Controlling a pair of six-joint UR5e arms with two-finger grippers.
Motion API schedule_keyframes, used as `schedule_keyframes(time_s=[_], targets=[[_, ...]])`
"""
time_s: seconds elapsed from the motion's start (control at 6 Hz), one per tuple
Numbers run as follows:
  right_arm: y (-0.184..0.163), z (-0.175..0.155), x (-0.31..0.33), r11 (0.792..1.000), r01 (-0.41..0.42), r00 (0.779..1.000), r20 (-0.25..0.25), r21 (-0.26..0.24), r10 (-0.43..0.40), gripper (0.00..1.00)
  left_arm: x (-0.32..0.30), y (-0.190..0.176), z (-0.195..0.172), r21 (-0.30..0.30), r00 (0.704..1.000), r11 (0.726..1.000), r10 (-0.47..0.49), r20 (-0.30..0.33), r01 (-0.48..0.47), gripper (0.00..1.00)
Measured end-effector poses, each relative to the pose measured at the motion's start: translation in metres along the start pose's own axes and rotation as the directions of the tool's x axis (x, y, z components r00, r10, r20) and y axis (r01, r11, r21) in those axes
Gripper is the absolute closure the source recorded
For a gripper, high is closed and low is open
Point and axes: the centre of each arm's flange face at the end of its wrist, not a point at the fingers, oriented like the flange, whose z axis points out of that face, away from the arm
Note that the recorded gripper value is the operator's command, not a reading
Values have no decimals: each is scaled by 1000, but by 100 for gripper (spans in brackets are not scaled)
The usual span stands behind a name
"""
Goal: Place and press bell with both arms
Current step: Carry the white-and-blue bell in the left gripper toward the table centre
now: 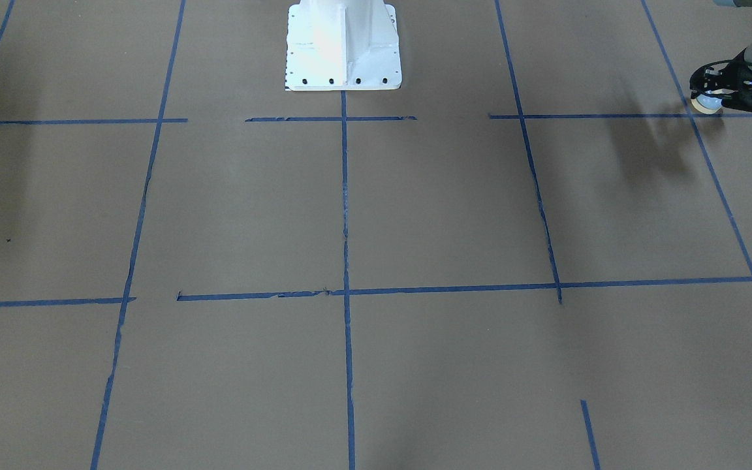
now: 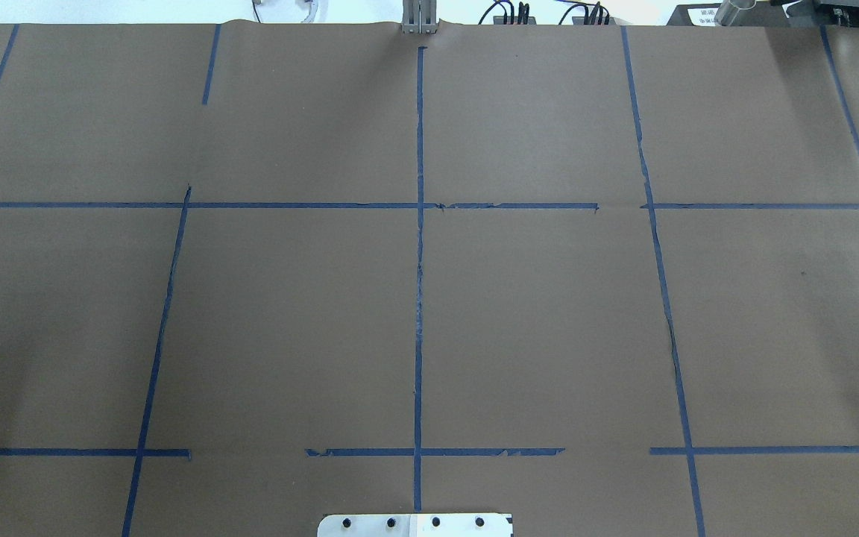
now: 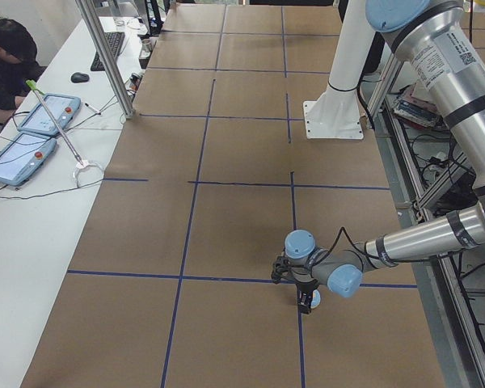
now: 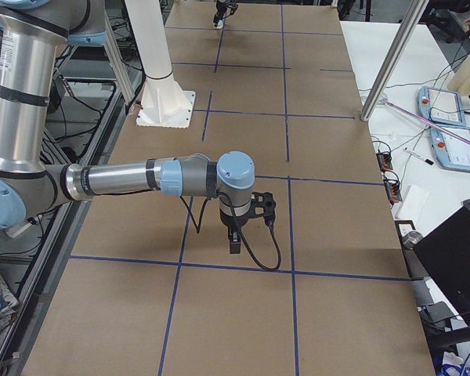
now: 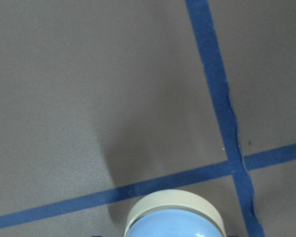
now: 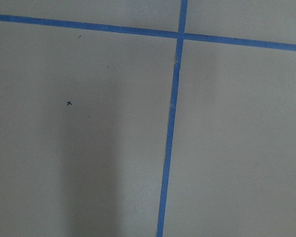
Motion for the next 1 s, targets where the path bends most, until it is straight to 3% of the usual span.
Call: schedule_keyframes(time_s=[0.33,0.5,0.67,1.0], targets=[[-1,-2,-1,1000,2,1000,-1,4,-2,0,2,-1,-1,2,1000,1000,2,-4,-2,91],[-1,-2,-2,1000,2,1000,-1,5,-2,0,9,-5,-8,17,1000,1000,13,-23,-12,92],[-1,-2,-2,1000,1,1000,0,5,-1,0,20,-14,-26,65,998,998,25,-54,-22,93],[-2,-3,-2,1000,0,1000,1,6,0,0,44,-49,-92,227,995,973,-17,-98,39,94]])
